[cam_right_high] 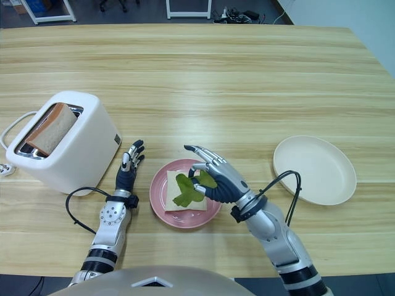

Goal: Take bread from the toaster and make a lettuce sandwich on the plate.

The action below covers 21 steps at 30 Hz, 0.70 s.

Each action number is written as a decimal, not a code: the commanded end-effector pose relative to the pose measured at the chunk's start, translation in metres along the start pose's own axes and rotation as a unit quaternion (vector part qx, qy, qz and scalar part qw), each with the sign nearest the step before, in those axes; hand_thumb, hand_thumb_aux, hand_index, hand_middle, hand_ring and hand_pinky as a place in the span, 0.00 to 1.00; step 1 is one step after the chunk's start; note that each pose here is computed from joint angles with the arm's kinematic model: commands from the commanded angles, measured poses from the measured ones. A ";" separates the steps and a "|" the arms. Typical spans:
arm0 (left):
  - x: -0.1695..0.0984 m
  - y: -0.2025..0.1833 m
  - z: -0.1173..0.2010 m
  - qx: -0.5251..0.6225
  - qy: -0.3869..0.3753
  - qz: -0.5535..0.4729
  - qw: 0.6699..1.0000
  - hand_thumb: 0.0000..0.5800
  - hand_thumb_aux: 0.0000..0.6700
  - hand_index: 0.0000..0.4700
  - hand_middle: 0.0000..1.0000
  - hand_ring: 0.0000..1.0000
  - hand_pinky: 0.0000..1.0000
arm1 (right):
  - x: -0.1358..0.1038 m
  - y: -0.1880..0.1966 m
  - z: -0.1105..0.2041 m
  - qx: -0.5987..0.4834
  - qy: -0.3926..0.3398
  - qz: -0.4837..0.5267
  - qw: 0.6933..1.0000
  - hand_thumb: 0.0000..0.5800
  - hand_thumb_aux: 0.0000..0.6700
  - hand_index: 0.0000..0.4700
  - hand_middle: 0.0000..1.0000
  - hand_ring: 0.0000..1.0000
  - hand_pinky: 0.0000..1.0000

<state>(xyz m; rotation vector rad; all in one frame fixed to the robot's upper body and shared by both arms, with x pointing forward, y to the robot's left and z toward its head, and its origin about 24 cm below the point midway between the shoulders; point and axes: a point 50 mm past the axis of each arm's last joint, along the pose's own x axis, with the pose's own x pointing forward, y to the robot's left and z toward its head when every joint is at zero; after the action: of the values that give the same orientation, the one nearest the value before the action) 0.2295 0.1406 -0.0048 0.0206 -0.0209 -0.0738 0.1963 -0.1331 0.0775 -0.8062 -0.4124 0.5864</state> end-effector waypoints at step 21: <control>-0.005 -0.008 -0.007 0.003 0.022 -0.012 1.000 0.00 0.00 0.00 0.00 0.00 0.00 | 0.018 -0.003 -0.013 -0.011 -0.011 0.010 1.000 1.00 1.00 1.00 0.00 0.00 0.00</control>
<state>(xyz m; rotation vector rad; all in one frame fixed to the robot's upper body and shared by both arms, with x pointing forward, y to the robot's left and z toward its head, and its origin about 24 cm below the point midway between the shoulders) 0.2268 0.1354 -0.0057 0.0203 -0.0128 -0.0901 0.2250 -0.1210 0.0618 -0.8299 -0.4120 0.6226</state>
